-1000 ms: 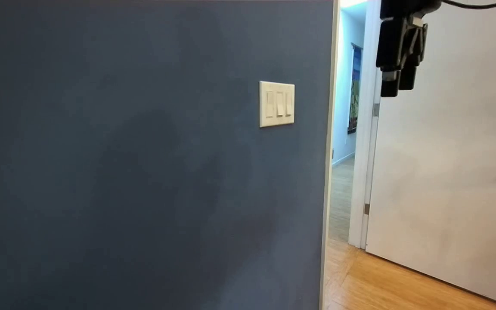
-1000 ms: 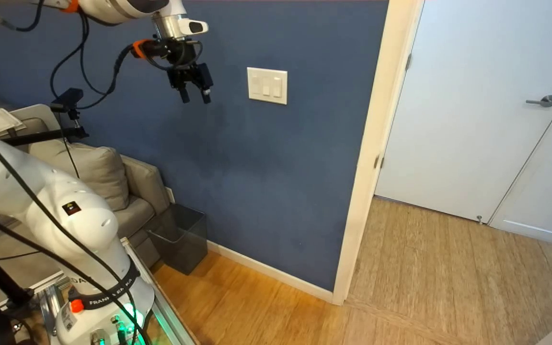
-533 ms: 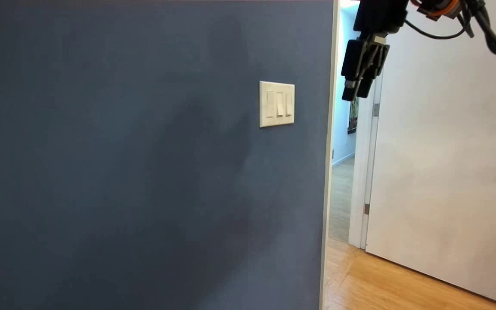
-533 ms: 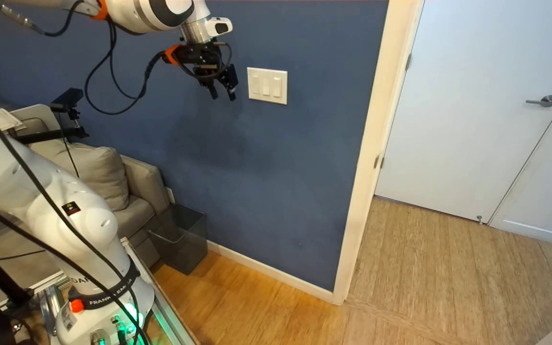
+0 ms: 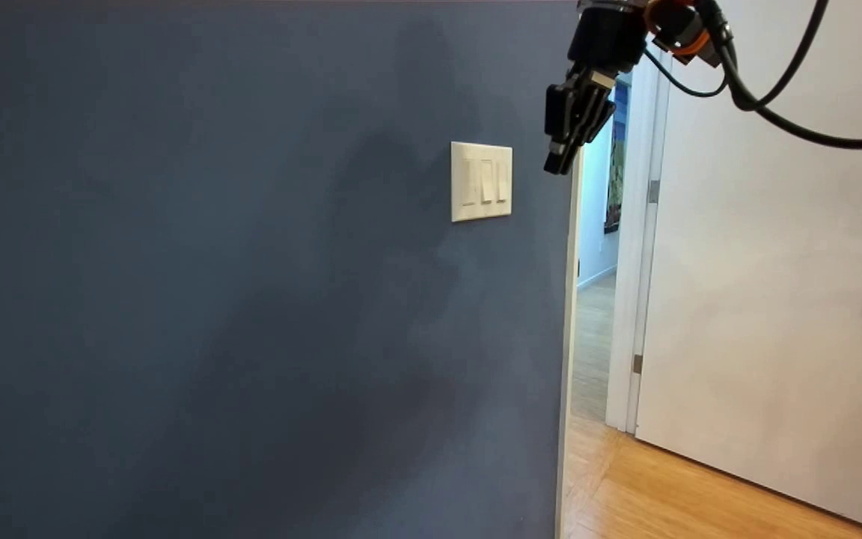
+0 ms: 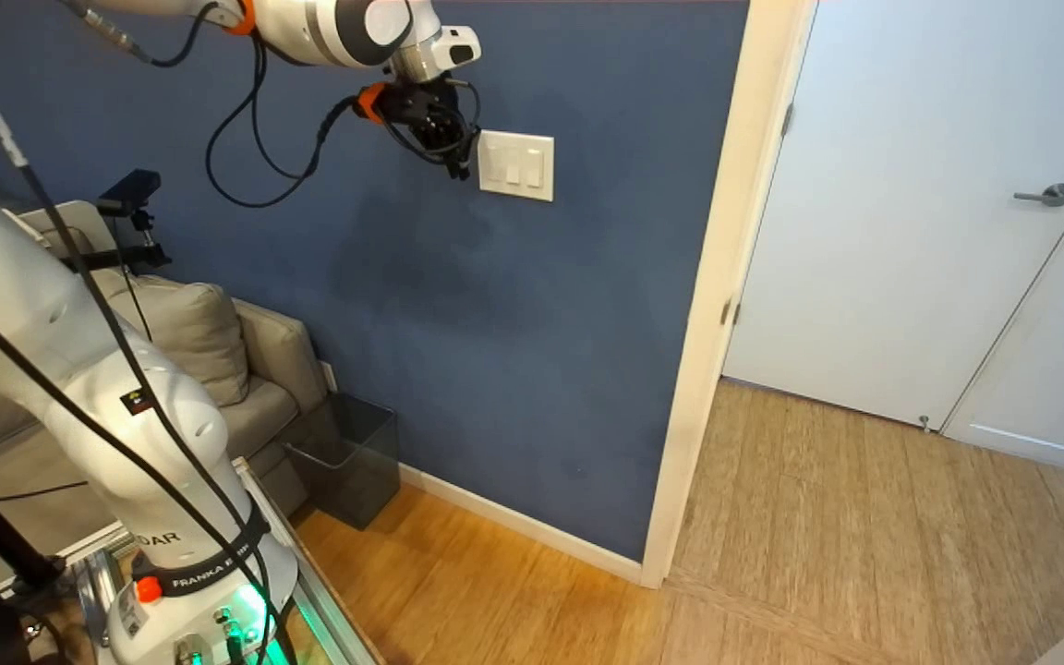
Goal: Press the first and second switch to the left
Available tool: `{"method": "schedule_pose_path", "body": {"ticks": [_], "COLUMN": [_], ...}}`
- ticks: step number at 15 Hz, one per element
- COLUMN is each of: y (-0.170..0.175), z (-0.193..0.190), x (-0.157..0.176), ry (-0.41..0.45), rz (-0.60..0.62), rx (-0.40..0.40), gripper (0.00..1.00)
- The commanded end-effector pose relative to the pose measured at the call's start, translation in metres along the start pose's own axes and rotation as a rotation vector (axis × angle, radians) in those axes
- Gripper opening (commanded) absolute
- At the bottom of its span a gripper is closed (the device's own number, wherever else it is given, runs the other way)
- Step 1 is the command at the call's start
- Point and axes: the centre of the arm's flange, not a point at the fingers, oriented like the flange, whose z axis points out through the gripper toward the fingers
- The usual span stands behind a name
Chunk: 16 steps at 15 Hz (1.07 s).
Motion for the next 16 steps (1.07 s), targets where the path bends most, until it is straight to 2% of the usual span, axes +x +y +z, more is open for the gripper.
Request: {"method": "schedule_pose_path", "body": {"ticks": [1, 10, 16], "y": [-0.003, -0.011, -0.013], "z": [0.000, 0.013, 0.030], "x": [0.034, 0.078, 0.089], "ry": [0.041, 0.119, 0.122], "rz": [0.010, 0.039, 0.044], "rx": [0.058, 0.085, 0.093], "gripper": [0.00, 0.00, 0.00]}}
